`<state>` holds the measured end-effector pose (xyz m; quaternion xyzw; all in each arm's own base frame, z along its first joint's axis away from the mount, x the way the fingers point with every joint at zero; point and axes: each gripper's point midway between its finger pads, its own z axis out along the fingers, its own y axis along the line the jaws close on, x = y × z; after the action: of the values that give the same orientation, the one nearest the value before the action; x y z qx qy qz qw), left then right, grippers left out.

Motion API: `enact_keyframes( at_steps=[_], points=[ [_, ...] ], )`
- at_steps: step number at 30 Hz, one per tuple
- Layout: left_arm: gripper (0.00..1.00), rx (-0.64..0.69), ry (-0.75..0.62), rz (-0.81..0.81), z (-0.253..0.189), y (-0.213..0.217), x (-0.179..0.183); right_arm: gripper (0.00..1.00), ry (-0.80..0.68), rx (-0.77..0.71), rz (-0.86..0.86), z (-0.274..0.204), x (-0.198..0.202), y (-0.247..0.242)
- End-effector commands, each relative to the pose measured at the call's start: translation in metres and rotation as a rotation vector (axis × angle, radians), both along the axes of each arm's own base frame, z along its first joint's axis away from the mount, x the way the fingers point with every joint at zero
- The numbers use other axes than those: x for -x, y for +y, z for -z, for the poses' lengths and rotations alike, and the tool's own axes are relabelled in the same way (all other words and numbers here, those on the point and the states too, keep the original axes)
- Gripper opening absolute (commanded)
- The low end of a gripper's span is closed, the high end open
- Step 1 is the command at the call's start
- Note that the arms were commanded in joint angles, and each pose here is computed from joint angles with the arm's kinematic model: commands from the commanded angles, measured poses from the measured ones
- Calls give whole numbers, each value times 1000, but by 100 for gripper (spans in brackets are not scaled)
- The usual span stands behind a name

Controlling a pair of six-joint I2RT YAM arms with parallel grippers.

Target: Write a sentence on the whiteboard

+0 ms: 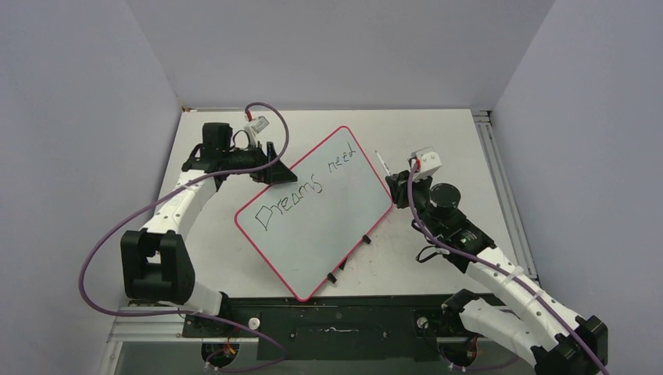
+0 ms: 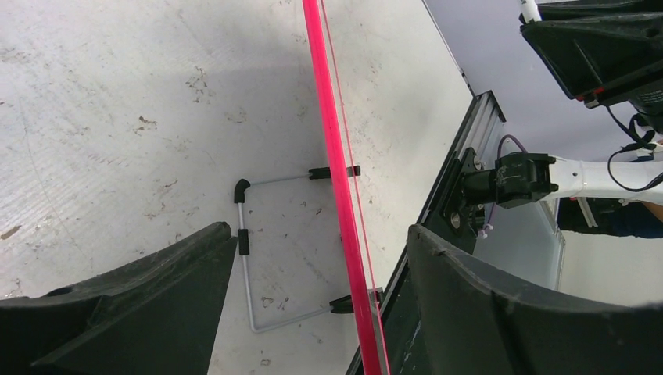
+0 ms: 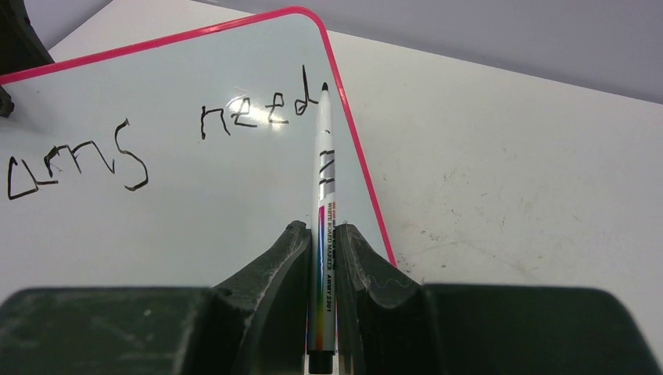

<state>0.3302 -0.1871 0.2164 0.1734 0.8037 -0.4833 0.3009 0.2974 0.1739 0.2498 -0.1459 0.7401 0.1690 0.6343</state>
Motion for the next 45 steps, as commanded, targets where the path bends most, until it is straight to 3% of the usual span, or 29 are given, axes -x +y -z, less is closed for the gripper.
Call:
enact_keyframes(
  at_steps=[1, 5, 11, 19, 24, 30, 38, 45],
  points=[
    [80, -4, -149, -22, -31, 3, -1, 5, -36, -26, 0, -25, 6, -2],
    [89, -35, -218, -85, -41, 9, -5, 5, -35, -26, 0, -25, 12, -5],
    [98, -148, -364, -312, -59, 41, -19, 5, -35, -18, 9, -28, 18, -11],
    [96, -218, -495, -581, -109, 84, -2, 5, -37, -23, -24, -33, 23, -7],
    [96, -313, -470, -741, -123, 118, 20, 5, -28, -42, -97, -35, 34, 5],
    [96, -348, -378, -763, -107, 127, 66, 5, -3, -77, -225, -29, 53, 32],
    [96, -267, -269, -780, -85, 122, 130, 5, 52, -59, -442, -5, 97, 85],
    [96, -235, -168, -762, -59, 115, 155, 5, 71, -82, -564, 7, 140, 123]
  ],
)
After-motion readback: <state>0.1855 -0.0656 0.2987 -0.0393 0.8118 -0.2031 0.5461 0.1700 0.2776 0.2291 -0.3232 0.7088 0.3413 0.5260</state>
